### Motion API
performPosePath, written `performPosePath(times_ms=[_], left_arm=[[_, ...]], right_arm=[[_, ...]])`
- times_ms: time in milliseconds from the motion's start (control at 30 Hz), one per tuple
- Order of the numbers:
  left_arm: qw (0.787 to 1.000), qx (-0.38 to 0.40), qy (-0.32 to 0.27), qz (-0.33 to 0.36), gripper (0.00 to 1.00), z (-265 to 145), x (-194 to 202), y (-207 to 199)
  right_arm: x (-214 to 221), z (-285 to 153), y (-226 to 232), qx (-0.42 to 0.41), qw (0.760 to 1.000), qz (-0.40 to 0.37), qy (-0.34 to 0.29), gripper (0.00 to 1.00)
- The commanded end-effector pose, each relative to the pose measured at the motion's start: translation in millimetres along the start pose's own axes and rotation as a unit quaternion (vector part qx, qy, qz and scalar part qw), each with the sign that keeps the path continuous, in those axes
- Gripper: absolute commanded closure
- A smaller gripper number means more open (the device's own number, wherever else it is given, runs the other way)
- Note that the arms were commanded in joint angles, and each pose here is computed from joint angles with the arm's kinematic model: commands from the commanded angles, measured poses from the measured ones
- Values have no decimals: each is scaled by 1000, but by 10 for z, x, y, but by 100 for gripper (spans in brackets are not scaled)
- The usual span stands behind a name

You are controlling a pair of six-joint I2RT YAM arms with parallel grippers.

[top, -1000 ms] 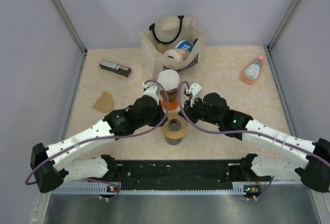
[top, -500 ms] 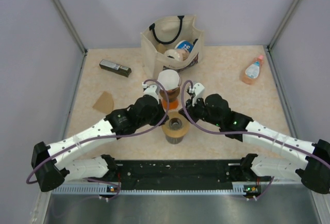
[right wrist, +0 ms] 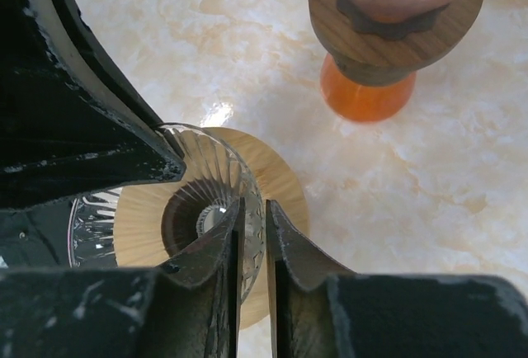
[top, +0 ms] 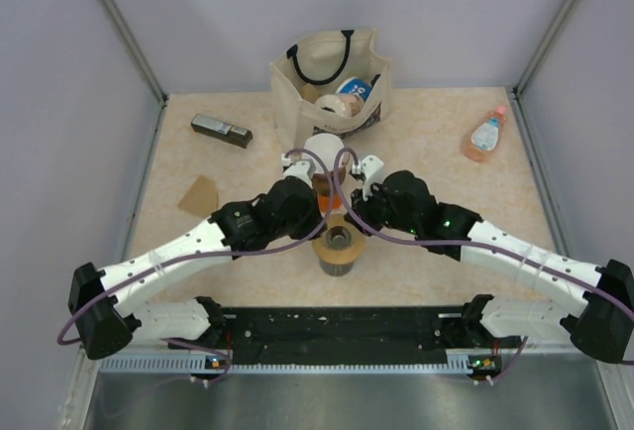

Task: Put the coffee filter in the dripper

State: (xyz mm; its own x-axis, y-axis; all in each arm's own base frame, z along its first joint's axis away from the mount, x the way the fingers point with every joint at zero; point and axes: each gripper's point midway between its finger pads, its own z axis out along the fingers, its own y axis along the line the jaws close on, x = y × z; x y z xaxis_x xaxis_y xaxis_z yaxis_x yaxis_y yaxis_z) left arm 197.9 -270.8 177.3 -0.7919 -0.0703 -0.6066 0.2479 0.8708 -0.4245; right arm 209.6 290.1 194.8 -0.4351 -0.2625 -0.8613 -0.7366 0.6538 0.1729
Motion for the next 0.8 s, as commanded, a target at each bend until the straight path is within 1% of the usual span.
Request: performPosePath(times_ms=[0,33,100,167,200,300,400,533,600,700,733,767], left_arm=[[995,-69,64,25,83,107,351,319],[996,-69,60,24,82,99,328,313],[996,-67,50,23,75,78,271,290],[997,-62,40,23,69,34,214,262],[997,-61,35,24,68,20,184,253],[998,-57,9,23,66,-37,47,214],[999,-40,-17,18,58,-72,-81,126],[998,-39,-43,14,51,-133,-197,113],[998,-41,-54,15,45,-173,-251,118],[996,-44,-72,17,35,-249,-348,119],[996,-45,-77,16,31,-279,-375,120],[995,-43,-83,15,28,-313,-408,115]], right_arm=[[420,-21,150,-36,995,8,90,83],[397,-18,145,-32,996,9,86,81],[362,-24,132,-27,996,10,81,77],[318,-35,140,-28,997,12,75,71],[293,-46,147,-29,997,12,72,69],[196,-54,139,-24,998,14,58,66],[138,-60,161,-27,998,16,52,61],[19,-106,163,-24,999,19,34,55],[-47,-138,163,-21,999,19,24,50],[-179,-179,183,-23,1000,21,4,39],[-213,-186,183,-23,999,22,0,32],[-241,-196,192,-24,999,23,-5,27]])
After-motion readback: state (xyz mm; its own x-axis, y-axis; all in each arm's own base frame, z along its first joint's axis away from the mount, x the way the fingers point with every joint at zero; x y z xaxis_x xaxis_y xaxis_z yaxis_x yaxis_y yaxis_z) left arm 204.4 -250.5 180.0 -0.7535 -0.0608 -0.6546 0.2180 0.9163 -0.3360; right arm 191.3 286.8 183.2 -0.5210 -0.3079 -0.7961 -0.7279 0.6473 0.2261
